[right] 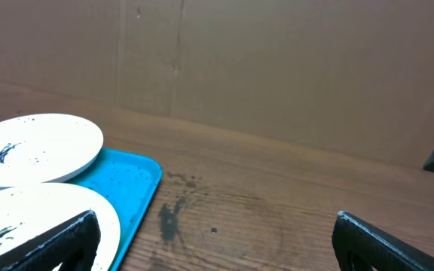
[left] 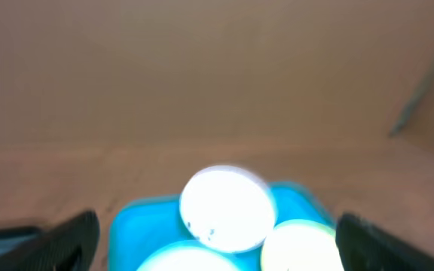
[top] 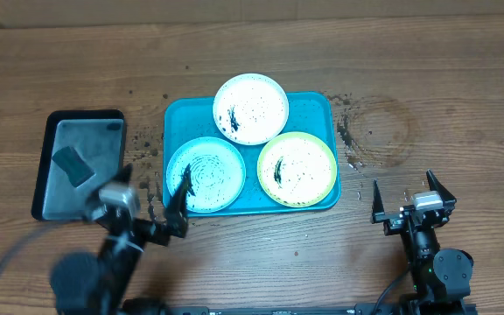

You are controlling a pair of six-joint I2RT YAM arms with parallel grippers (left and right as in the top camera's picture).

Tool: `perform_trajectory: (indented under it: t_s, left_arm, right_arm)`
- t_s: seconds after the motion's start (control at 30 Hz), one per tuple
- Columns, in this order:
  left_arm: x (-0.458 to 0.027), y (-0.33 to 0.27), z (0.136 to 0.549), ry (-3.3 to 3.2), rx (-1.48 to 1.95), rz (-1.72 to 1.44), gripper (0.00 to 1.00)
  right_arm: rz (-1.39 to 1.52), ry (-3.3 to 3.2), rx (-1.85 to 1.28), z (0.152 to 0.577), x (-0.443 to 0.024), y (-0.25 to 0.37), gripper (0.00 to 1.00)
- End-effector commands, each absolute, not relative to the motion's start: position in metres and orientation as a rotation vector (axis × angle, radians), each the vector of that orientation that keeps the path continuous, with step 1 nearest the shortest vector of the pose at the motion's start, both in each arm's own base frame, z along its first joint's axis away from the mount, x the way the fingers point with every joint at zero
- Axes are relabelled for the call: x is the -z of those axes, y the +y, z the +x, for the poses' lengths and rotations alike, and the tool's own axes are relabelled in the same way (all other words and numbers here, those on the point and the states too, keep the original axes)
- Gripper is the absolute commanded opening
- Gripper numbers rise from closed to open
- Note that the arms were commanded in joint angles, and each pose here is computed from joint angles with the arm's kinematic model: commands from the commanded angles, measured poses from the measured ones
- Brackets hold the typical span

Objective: Clean dirty plates on tray and stack at the side
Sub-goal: 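Move the left gripper down to the green sponge in the black tray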

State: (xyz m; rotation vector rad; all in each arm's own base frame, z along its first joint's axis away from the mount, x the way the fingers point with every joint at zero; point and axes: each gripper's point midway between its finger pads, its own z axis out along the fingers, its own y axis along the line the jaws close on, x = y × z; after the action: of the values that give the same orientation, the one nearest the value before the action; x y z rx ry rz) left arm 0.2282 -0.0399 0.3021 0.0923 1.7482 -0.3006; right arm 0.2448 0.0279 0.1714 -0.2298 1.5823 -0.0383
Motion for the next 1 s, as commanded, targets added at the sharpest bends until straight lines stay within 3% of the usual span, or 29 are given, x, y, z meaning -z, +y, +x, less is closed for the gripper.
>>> perform_trajectory:
  t_s: [0.0,0.17,0.3,0.47,0.97]
  left_arm:
    - [-0.296,-0.015,0.252,2.004,0.099,0.091,1.00]
    - [-0.249,-0.013,0.280,2.372,0.147,0.044,1.00]
    - [-0.222,0.045,0.308,2.430,-0.023,-0.567,1.00]
    - [-0.206,0.120,0.325,2.355,-0.224,-0.944,1.00]
    - [-0.094,0.211,0.333,2.470,-0.336,-1.237,1.00]
  right_arm:
    - [-0.221,1.579,0.036,0.245,-0.170,0.028,1.00]
    - [-0.221,1.579,0.036,0.245,-0.170,0.028,1.00]
    - [-0.221,1.579,0.036,0.245,-0.170,0.028,1.00]
    - [-0.221,1.579,0.036,0.245,-0.170,0.028,1.00]
    - [-0.221,1.579,0.036,0.245,-0.170,0.028,1.00]
